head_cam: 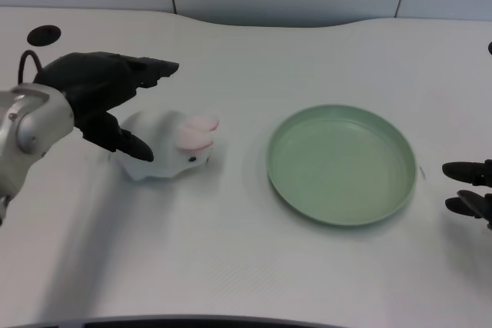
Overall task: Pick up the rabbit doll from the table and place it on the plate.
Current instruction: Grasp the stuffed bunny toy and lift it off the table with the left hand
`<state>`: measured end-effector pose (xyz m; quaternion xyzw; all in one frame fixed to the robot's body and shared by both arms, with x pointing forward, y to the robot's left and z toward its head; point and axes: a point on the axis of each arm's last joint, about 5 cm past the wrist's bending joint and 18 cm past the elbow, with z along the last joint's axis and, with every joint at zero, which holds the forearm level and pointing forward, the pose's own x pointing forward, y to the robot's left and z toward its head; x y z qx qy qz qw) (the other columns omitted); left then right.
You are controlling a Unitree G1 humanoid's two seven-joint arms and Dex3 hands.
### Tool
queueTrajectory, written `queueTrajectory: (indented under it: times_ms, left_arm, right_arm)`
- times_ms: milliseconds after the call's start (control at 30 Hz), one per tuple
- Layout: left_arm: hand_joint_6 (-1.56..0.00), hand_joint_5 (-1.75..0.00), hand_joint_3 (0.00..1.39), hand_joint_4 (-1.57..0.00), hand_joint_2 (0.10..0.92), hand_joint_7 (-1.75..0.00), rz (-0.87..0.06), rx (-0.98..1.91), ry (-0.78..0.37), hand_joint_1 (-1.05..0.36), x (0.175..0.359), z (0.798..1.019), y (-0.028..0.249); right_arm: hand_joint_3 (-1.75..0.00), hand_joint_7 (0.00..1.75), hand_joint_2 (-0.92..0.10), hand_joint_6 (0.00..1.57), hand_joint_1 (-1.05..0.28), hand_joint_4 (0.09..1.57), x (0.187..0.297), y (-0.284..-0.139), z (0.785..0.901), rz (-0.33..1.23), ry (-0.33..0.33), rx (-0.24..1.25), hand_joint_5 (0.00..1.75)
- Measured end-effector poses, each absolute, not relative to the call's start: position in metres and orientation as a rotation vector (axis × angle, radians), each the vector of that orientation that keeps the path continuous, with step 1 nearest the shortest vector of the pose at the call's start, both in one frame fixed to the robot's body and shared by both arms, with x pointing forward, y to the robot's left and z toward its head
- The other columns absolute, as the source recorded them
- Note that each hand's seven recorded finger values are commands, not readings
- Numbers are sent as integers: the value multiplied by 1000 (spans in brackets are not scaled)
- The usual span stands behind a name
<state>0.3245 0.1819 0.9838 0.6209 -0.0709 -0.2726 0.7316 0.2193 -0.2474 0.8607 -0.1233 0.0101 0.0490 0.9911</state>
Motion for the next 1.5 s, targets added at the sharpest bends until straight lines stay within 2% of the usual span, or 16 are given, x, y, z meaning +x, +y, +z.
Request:
queueTrajectory:
  times_ms: [267, 400, 533, 667, 833, 1000, 1133, 1233, 1333, 1367, 1500]
  left_arm:
    - [-6, 1, 36, 1, 921, 0, -641, 1399, 20, -998, 346, 977, 163]
    - [-62, 1, 18, 1, 901, -27, -644, 1426, 133, -1003, 355, 975, 152]
    - [-90, 0, 10, -1, 896, -33, -662, 1476, 187, -988, 356, 971, 143]
    - [-78, 1, 6, 1, 892, -20, -684, 1536, 259, -977, 354, 958, 133]
    - [-69, 1, 2, 1, 887, -11, -680, 1566, 304, -1004, 353, 954, 132]
    - [-73, 1, 0, 1, 857, -8, -687, 1567, 308, -972, 353, 952, 130]
    - [-59, 1, 0, 1, 823, -4, -717, 1578, 330, -890, 352, 951, 125]
    - [-74, 1, 0, 1, 766, -9, -710, 1608, 315, -806, 352, 950, 122]
    - [-137, -46, 2, -98, 762, -33, -660, 1657, 236, -784, 351, 948, 120]
    - [-236, -87, 3, -193, 764, -58, -639, 1676, 203, -775, 350, 946, 120]
    - [-347, -104, 2, -279, 770, -44, -618, 1727, 133, -748, 344, 934, 121]
  right_arm:
    - [-198, 7, -921, 921, -413, 1019, 216, -248, 860, 105, 27, -236, 5]
    - [-198, 7, -921, 924, -420, 1026, 213, -249, 858, 102, 34, -235, 8]
    - [-199, 2, -921, 918, -425, 1020, 211, -249, 858, 101, 32, -238, 4]
    - [-202, 0, -921, 912, -429, 1017, 209, -249, 858, 103, 28, -242, 2]
    - [-205, 2, -921, 911, -421, 1027, 203, -250, 858, 110, 20, -246, 6]
    - [-208, 3, -921, 915, -415, 1028, 199, -250, 858, 112, 15, -251, 6]
    - [-211, 0, -921, 910, -413, 1027, 195, -250, 858, 111, 10, -255, 5]
    - [-211, 3, -921, 912, -413, 1027, 193, -250, 859, 112, 4, -259, 5]
    - [-215, 5, -921, 919, -414, 1025, 191, -250, 860, 112, 1, -259, 3]
    - [-217, 5, -921, 918, -413, 1023, 190, -250, 861, 113, -1, -260, 2]
    - [-221, 3, -921, 916, -404, 1023, 189, -250, 862, 113, 1, -260, 2]
